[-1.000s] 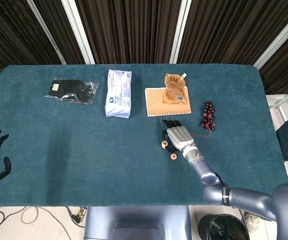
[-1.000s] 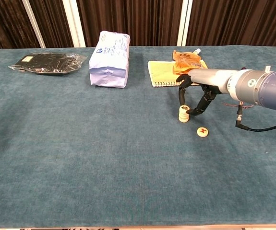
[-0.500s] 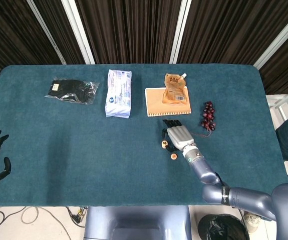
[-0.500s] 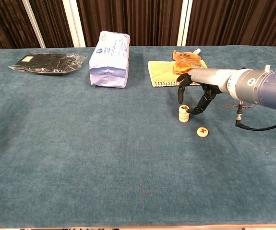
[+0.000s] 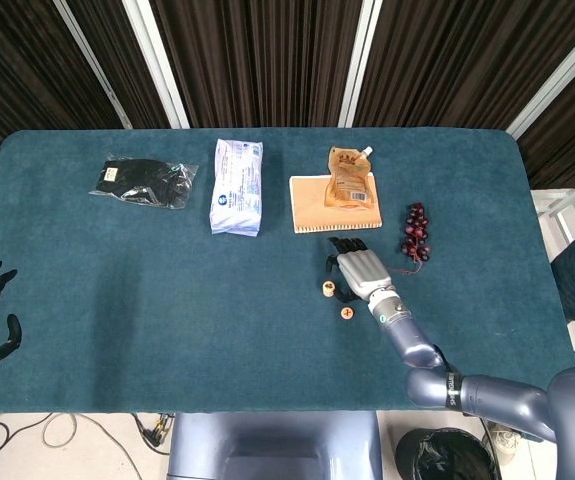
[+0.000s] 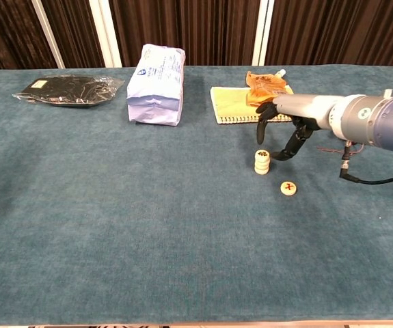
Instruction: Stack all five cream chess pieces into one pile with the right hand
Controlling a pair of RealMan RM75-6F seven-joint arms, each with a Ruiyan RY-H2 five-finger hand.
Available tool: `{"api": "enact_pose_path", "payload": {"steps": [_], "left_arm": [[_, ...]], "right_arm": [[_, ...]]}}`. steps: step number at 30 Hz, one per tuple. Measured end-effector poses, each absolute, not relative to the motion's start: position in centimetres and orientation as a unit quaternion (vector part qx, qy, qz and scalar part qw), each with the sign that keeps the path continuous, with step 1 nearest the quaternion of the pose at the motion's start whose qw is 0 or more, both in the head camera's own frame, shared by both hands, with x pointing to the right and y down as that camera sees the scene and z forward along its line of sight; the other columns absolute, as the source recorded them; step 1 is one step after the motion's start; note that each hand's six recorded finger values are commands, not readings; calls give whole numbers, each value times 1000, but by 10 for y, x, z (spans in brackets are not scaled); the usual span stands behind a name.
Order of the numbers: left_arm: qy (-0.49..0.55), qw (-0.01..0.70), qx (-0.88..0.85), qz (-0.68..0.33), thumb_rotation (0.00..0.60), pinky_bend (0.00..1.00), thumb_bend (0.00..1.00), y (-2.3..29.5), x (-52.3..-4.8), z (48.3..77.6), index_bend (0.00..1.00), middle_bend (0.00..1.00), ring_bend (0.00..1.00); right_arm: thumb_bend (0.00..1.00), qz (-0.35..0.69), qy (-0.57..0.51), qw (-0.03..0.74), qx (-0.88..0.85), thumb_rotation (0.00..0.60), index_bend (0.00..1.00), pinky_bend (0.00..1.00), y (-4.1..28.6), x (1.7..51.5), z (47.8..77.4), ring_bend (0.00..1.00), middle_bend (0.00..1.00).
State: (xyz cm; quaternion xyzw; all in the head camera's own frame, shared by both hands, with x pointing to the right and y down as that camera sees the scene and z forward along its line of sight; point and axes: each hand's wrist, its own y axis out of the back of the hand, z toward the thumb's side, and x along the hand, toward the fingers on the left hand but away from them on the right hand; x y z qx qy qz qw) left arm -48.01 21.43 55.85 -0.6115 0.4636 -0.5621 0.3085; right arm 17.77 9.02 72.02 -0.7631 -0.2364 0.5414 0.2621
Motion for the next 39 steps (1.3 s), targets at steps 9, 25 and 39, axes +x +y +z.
{"api": "enact_pose_path", "payload": {"steps": [9, 25, 39], "left_arm": [[465, 308, -611, -562, 600, 0, 624, 215, -480, 558, 143, 0, 0], [465, 307, -611, -563, 600, 0, 624, 215, -480, 558, 145, 0, 0], [465, 305, -611, -563, 600, 0, 624, 215, -481, 558, 145, 0, 0]], "right_arm": [[407, 538, -252, 255, -763, 600, 342, 0, 96, 194, 701, 0, 0], [407, 563, -274, 235, -743, 600, 341, 0, 157, 236, 698, 0, 0], [407, 560, -291, 222, -743, 600, 341, 0, 170, 228, 711, 0, 0]]}}
